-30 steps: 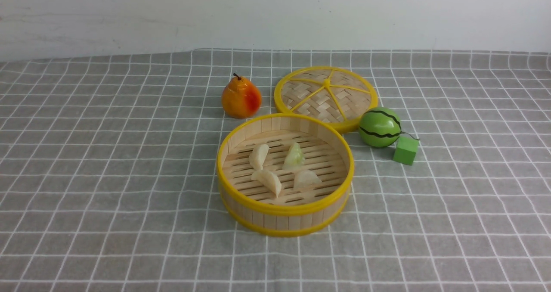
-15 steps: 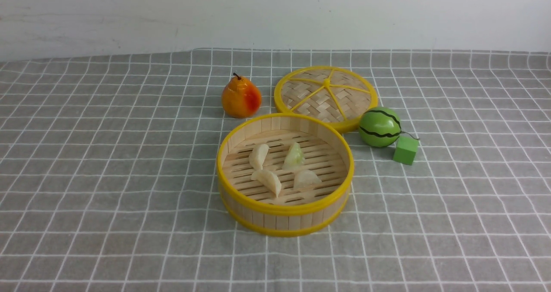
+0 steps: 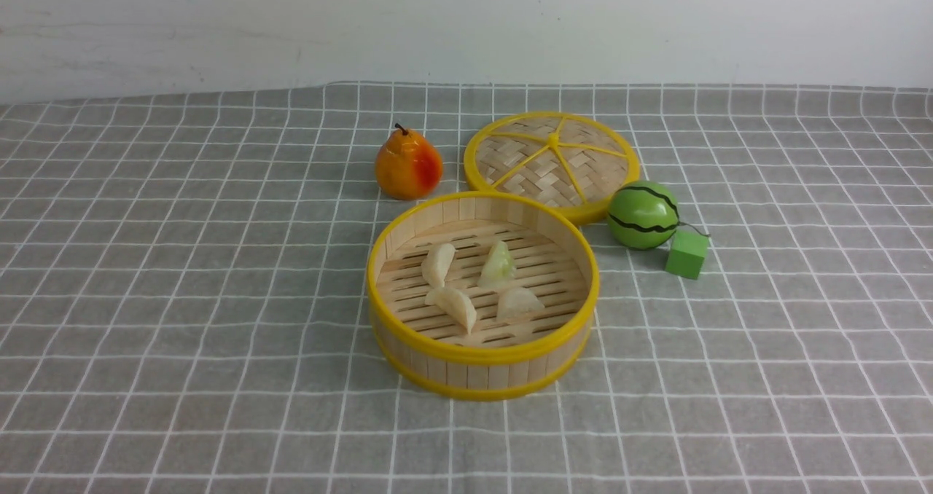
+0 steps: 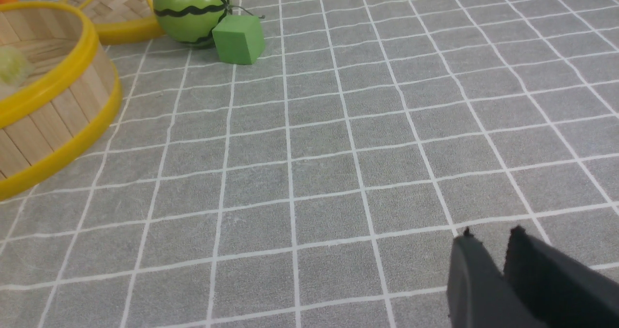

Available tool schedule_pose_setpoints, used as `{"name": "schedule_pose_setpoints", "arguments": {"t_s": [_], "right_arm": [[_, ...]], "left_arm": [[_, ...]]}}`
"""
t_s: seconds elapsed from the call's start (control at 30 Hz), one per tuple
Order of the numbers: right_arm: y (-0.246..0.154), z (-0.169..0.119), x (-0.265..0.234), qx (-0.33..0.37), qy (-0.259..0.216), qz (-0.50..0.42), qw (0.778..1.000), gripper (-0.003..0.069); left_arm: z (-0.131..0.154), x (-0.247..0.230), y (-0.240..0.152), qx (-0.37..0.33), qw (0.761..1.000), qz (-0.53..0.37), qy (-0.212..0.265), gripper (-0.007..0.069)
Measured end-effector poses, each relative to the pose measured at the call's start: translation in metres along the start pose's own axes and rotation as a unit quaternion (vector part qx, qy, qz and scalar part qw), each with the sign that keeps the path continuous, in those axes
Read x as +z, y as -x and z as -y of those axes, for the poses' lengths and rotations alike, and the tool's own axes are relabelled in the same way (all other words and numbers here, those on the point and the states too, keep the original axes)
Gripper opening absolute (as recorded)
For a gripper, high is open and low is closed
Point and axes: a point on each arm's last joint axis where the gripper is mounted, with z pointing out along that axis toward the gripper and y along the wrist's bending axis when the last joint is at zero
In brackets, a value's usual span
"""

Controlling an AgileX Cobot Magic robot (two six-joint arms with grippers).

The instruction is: Put the dumplings into the steamer on the table with the grey tablecloth.

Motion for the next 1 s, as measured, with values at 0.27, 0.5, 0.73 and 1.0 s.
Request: {"name": "schedule_pose_setpoints", "arguments": {"t_s": [0.27, 0.5, 0.73, 1.0], "right_arm": [[0.0000, 0.0000, 0.0000, 0.000, 0.000, 0.000, 1.000, 0.0118], [0.0000, 0.0000, 0.0000, 0.000, 0.000, 0.000, 1.000, 0.0129], [0.0000, 0.0000, 0.0000, 0.000, 0.000, 0.000, 1.000, 0.0137], [-0.0001, 0.0000, 0.0000, 0.000, 0.000, 0.000, 1.000, 0.0140]], "left_arm": [[0.0000, 0.0000, 0.0000, 0.000, 1.000, 0.000, 0.000, -0.0014], [0.0000, 0.0000, -0.0001, 0.000, 1.000, -0.001, 0.000, -0.0014], [0.0000, 0.0000, -0.0001, 0.000, 1.000, -0.001, 0.000, -0.0013], [0.0000, 0.0000, -0.0003, 0.000, 1.000, -0.001, 0.000, -0.0009]]}}
